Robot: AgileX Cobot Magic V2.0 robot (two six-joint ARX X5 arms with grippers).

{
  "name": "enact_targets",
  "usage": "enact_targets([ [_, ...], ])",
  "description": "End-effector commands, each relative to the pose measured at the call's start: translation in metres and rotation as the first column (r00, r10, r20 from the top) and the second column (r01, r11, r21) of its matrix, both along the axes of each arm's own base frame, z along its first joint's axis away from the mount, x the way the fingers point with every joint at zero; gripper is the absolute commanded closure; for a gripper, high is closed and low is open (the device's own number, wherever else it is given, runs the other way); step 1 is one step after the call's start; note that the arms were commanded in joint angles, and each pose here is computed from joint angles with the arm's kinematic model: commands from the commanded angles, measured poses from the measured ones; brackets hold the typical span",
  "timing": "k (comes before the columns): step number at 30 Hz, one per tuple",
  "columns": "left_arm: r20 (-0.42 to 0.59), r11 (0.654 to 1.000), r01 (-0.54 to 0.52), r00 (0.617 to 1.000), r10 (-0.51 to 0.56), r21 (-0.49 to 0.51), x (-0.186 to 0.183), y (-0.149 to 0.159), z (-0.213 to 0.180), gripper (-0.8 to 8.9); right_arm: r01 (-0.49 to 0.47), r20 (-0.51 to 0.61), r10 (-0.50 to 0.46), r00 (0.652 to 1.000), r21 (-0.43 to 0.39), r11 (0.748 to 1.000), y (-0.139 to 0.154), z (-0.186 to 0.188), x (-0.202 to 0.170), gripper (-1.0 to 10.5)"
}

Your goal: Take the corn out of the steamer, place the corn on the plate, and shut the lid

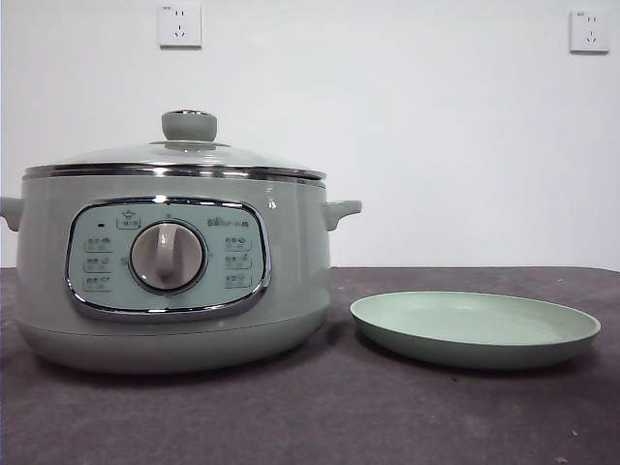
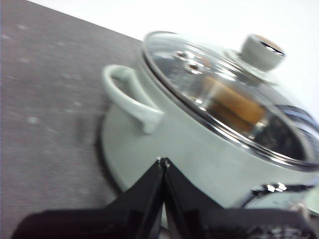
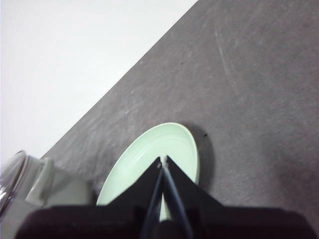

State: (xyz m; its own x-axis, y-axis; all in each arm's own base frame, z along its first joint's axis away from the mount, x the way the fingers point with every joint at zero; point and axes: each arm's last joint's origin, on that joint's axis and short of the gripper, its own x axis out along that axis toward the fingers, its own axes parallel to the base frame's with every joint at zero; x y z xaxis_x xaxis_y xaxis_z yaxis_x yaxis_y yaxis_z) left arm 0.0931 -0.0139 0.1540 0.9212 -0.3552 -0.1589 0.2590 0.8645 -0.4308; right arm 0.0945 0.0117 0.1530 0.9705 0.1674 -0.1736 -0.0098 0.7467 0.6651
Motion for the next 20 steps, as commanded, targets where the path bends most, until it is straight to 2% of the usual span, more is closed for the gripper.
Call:
enact_targets([
  [1, -0.007, 0.999, 0.02, 1.0, -0.02, -0.026, -0.001, 0.0, 0.004, 8.21, -0.025, 0.017, 0.025, 1.0, -0.012, 1.0, 0.0, 0.005, -0.001, 9.5],
  [7, 0.03, 0.999, 0.024, 0.999, -0.023, -0.027, -0.011, 0.0, 0.038, 8.22, -0.084, 0.067, 0.09, 0.994, -0.098, 0.992, 0.002, 0.036, -0.004, 9.6],
  [11, 0.054, 0.999, 0.026, 0.998, -0.025, -0.025, -0.014, 0.0, 0.063, 8.22, -0.118, 0.066, 0.132, 0.989, -0.183, 0.976, 0.002, 0.062, -0.002, 9.6],
  [16, 0.044, 0.999, 0.033, 0.998, -0.033, -0.016, -0.01, 0.0, 0.093, 8.22, -0.184, 0.046, 0.204, 0.978, -0.27, 0.945, 0.005, 0.098, 0.006, 9.6],
  [20, 0.035, 0.994, 0.101, 0.994, -0.103, 0.047, 0.001, -0.002, 0.115, 8.22, -0.271, 0.028, 0.294, 0.955, -0.309, 0.912, 0.008, 0.126, 0.017, 9.6],
])
